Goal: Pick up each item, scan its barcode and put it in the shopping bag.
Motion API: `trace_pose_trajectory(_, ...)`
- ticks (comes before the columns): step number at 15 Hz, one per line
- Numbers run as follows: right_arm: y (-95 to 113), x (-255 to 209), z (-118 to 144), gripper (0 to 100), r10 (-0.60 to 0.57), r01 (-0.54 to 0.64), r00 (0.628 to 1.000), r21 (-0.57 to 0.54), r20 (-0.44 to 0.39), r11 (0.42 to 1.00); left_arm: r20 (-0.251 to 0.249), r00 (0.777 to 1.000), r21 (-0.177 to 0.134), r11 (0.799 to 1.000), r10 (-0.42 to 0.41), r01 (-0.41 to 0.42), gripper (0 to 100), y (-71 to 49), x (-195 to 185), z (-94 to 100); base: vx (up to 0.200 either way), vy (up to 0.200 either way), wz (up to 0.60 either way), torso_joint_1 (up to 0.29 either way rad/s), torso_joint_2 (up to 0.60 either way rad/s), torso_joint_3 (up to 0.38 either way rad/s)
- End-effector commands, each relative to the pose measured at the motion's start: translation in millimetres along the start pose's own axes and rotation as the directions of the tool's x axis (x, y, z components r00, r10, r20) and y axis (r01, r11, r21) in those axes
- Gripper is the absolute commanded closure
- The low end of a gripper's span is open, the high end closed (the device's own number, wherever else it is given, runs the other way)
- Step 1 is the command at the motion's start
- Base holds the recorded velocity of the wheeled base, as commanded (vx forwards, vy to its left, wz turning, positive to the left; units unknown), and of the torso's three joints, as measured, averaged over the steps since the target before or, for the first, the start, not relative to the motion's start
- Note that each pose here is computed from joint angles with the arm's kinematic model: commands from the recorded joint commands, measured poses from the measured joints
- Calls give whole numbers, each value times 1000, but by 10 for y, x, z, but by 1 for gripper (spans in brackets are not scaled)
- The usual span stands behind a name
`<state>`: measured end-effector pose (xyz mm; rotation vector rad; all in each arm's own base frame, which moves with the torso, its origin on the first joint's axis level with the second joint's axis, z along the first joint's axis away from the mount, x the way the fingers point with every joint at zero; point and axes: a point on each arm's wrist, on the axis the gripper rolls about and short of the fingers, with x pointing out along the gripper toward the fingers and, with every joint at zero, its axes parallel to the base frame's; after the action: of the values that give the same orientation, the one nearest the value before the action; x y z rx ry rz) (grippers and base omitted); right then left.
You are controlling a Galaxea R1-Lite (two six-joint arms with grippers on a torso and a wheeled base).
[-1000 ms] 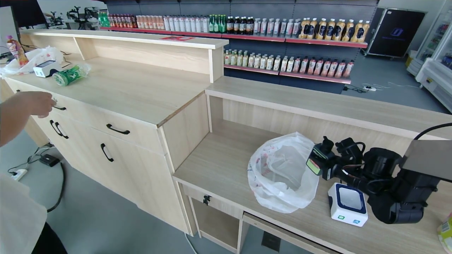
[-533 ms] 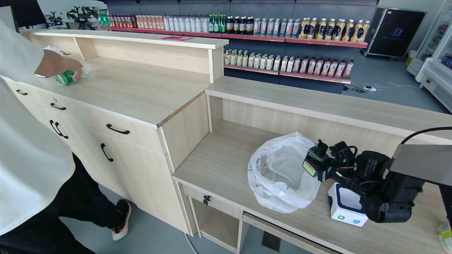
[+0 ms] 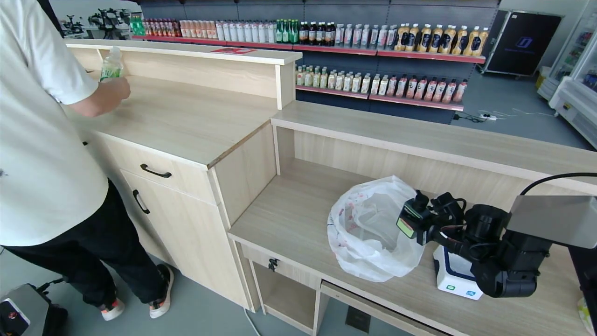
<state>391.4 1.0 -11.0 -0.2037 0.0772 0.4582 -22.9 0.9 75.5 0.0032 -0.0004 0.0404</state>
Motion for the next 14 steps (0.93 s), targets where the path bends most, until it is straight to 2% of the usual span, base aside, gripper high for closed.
trace_pose_trajectory(1,-12,22,-48,100,-2,2,1000,1,-2,1000,0,1000,0,1000,1,-1,0,0,0,0,0,0,0,0,0,0)
trace_pose_trajectory(7,-74,63,-138,100,16,-15,1000,-3,18,1000,0,1000,0,1000,1,-1,0,0,0,0,0,0,0,0,0,0)
trace_pose_trajectory(14,-146,174,-33,100,65,-62,994,-34,91,997,0,1000,0,1000,1,-1,0,0,0,0,0,0,0,0,0,0)
